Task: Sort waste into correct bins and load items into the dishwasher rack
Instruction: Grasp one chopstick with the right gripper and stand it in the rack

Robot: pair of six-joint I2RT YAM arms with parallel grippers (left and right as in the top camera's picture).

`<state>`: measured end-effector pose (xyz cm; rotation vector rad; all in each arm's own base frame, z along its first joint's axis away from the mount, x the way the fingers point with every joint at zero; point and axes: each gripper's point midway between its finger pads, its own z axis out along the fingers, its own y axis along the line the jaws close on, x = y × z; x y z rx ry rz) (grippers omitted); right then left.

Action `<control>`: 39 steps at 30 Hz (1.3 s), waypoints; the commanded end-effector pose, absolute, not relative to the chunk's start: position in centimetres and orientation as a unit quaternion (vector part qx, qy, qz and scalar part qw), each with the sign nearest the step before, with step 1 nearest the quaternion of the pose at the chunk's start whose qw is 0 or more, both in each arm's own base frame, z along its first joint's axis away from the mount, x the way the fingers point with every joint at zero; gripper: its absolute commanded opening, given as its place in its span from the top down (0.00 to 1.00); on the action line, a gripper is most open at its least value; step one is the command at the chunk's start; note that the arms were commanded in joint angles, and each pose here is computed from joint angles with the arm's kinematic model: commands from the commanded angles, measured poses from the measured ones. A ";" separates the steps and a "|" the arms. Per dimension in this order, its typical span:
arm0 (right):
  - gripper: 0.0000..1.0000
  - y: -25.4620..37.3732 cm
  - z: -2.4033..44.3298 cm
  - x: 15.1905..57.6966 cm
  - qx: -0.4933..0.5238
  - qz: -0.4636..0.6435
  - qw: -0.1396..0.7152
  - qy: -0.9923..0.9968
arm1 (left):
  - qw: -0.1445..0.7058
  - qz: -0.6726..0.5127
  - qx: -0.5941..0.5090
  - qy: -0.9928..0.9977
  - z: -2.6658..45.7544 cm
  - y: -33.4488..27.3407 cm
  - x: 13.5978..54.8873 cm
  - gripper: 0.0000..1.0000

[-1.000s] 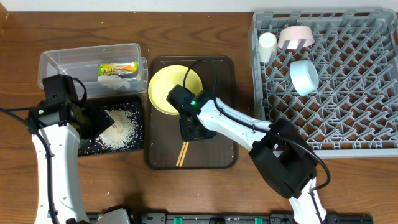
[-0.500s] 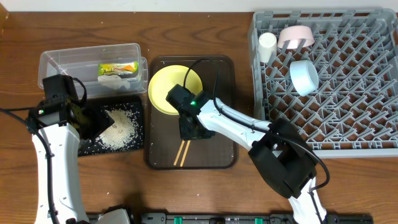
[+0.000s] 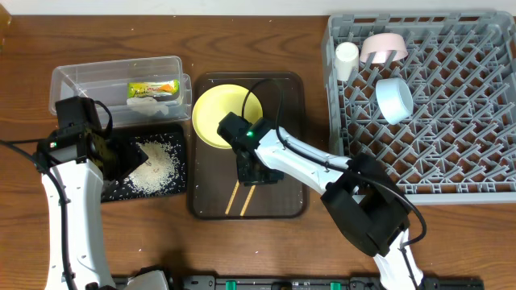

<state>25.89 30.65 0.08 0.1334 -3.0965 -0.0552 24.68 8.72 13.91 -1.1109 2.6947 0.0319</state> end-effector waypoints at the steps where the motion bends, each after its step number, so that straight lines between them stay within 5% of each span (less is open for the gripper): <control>1: 0.72 29.1 -2.0 25.6 0.022 0.018 0.040 -0.999 | 0.108 0.014 -0.385 0.916 13.7 8.8 24.3 0.15; 8: 0.99 27.2 -1.9 26.6 -0.004 0.027 0.050 -0.998 | 0.108 0.014 -0.385 0.916 13.7 8.8 24.3 0.15; 19: 0.99 24.5 -0.9 28.4 0.038 0.024 0.058 -0.997 | 0.108 0.014 -0.385 0.916 13.7 8.8 24.3 0.15; 32: 0.99 18.3 13.1 33.2 0.116 -0.049 -0.089 -0.988 | 0.109 0.014 -0.385 0.916 13.7 8.8 24.3 0.15; 39: 0.99 12.1 15.3 33.5 0.091 -0.030 -0.091 -0.991 | 0.109 0.014 -0.385 0.916 13.7 8.8 24.3 0.15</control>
